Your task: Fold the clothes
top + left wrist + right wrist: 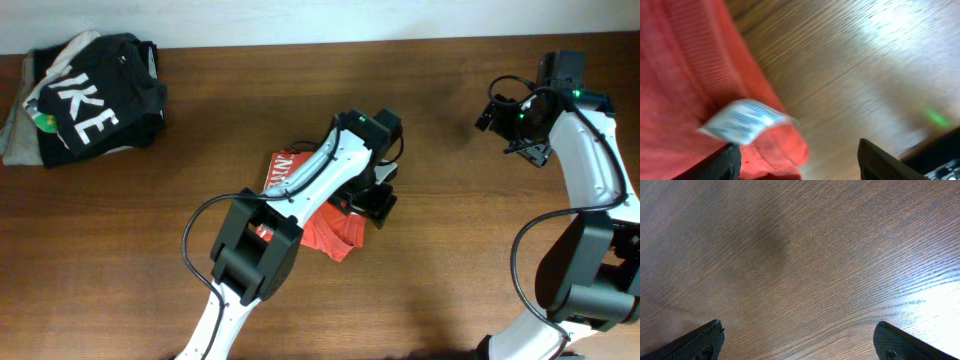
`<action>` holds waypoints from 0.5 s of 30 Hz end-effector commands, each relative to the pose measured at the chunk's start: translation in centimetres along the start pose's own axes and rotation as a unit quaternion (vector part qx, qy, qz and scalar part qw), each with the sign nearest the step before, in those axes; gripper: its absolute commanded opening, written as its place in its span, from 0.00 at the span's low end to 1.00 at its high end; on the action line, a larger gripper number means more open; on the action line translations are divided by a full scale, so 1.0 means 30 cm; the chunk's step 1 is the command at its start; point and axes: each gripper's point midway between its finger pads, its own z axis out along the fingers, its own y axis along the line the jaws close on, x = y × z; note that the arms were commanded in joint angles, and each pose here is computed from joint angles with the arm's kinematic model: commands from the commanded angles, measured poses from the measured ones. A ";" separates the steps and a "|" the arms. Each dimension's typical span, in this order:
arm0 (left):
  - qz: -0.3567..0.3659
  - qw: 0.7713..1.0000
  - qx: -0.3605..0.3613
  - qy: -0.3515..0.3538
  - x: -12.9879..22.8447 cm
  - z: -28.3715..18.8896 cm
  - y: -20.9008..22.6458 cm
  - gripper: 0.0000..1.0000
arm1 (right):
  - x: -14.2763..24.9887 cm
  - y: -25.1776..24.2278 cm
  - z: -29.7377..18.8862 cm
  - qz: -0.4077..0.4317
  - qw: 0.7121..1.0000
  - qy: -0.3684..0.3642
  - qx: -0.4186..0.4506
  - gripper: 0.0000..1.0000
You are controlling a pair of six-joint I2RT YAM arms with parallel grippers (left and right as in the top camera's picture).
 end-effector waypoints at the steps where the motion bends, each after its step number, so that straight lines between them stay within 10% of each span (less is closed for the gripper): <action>1: 0.026 0.998 0.042 -0.028 -0.025 -0.044 -0.085 0.74 | -0.018 -0.002 -0.025 -0.006 1.000 -0.014 0.004 0.99; 9: 0.038 0.989 0.045 -0.132 -0.107 -0.369 -0.046 0.75 | -0.019 -0.002 -0.025 -0.006 1.000 -0.014 0.004 0.99; 15: -0.063 0.981 -0.042 -0.181 -0.062 -0.614 0.270 0.83 | -0.019 -0.002 -0.025 -0.006 1.000 -0.014 0.004 0.99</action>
